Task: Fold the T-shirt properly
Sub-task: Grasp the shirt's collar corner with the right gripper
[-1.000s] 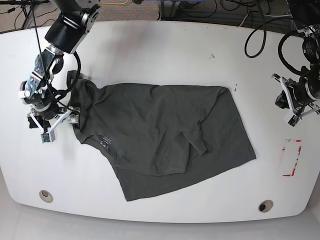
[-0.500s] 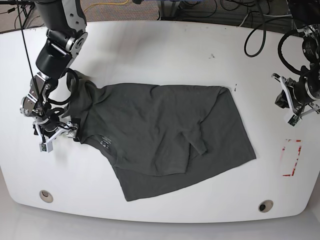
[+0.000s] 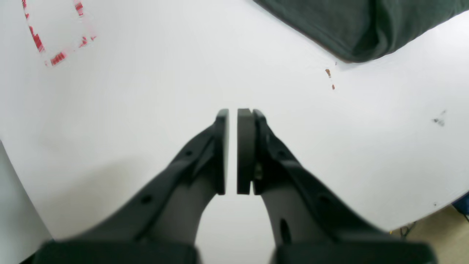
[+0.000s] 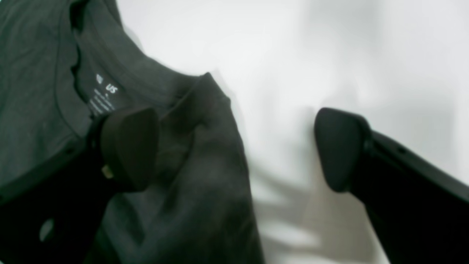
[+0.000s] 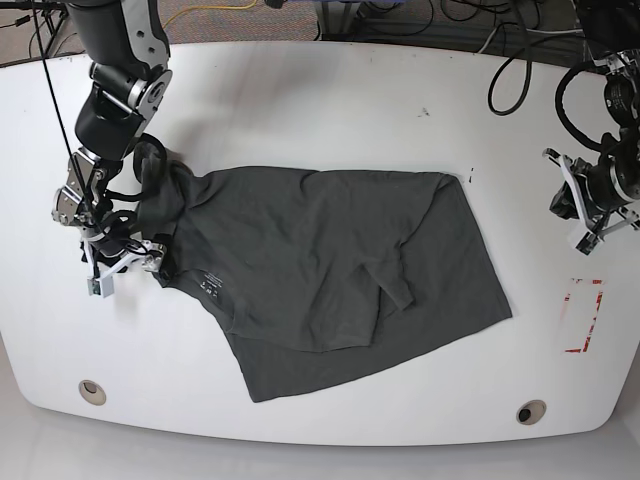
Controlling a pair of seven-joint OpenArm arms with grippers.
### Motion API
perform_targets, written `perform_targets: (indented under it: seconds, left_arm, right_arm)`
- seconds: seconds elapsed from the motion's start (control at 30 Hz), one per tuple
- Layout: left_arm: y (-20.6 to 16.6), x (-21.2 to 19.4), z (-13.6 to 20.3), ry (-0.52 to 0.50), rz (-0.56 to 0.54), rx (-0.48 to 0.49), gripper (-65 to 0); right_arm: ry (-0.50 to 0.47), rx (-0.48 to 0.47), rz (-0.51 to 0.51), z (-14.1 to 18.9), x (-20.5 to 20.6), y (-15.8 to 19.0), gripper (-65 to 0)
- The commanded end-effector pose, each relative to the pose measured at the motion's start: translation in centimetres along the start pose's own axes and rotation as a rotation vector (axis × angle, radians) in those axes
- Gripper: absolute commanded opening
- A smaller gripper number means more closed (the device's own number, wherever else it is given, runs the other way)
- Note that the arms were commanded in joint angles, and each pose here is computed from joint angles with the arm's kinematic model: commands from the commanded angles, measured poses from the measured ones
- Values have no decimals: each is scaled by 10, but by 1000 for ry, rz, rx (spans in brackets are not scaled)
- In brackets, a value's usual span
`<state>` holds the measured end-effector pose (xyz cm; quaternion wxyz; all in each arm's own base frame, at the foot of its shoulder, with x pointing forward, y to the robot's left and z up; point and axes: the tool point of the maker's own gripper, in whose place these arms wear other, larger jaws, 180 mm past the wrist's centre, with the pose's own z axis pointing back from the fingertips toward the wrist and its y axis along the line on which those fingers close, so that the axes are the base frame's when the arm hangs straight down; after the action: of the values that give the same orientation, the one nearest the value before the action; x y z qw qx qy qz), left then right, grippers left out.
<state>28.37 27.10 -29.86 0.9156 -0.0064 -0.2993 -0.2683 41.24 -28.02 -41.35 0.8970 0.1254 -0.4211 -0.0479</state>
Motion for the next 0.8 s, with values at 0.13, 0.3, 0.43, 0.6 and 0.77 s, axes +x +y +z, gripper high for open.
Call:
perform_targets:
  seconds: [0.13,0.3,0.43,0.6,0.77]
  left_arm:
    - [11,18,9,-51,-21,33,-625]
    - [11,18,9,-52,-21,33,-625]
    - [12,18,9,-53,-20,33,-625]
    - [16,26,10,-72,-23,43,-625]
    - [22,20,3,-53,18,28,-625]
  right_arm:
    - [-20,32,2,-5,11,14,0]
    - [-19,51,-7,-10,8,25,-79]
    - [-17,56,-10,-11,7,28,-190]
    - [-17,59,-11,-12,7,29,-363]
    - [-18,61,-11,-12,7,30,-595]
